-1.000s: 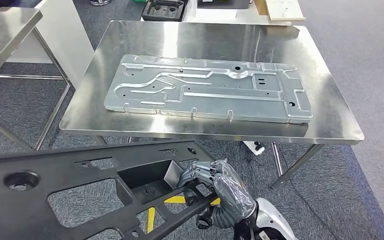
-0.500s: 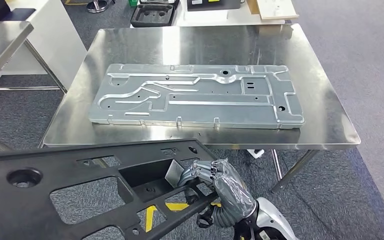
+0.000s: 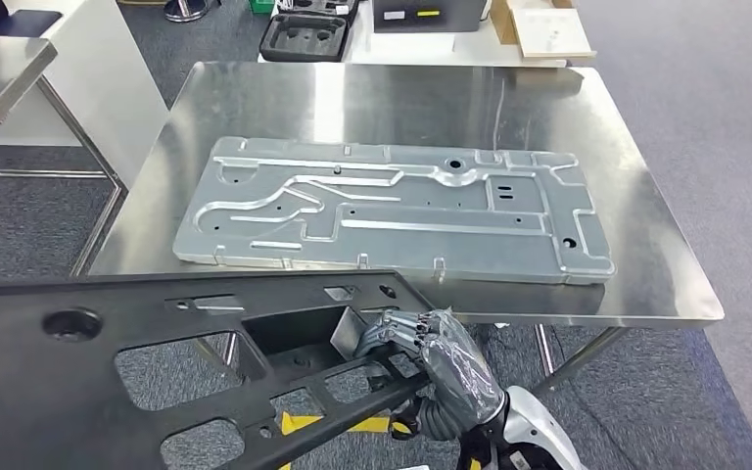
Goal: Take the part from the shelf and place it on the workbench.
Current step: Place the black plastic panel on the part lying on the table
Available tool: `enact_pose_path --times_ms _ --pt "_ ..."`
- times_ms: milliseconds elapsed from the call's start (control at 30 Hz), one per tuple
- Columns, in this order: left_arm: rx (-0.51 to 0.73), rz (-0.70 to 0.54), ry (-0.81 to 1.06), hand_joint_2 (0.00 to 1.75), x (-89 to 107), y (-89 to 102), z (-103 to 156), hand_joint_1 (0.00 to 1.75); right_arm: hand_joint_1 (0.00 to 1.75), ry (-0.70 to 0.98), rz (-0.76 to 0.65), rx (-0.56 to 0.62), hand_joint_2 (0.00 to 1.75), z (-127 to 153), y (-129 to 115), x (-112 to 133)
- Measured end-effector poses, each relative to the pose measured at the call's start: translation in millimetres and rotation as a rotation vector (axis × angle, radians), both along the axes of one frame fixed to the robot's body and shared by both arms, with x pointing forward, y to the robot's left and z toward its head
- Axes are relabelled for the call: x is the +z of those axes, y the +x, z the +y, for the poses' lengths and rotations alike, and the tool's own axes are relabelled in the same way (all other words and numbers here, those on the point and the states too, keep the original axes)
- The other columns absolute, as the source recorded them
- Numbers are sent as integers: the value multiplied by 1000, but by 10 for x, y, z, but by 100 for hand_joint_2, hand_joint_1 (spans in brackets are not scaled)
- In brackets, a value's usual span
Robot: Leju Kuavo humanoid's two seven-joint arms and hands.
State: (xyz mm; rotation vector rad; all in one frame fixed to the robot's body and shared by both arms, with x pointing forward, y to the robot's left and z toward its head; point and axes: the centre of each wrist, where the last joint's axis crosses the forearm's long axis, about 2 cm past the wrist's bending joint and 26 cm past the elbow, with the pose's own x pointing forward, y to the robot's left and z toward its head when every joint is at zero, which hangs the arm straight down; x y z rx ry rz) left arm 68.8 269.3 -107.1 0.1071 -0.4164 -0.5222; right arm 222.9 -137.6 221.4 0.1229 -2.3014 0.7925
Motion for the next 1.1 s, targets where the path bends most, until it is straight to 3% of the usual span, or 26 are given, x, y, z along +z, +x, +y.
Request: enact_pose_path --times_ms 300,467,767,1100 --pt "-1 1 -1 175 0 2 4 0 175 -42 11 -30 175 -23 27 -34" --pt "-13 2 -8 175 2 16 5 0 175 -173 34 -89 175 -72 141 17" --pt "-44 2 -30 175 -2 -5 8 0 175 -444 23 -270 175 -411 635 65" --pt "-47 -2 -94 175 2 10 -53 0 175 -970 -116 -645 175 -1031 1337 174"
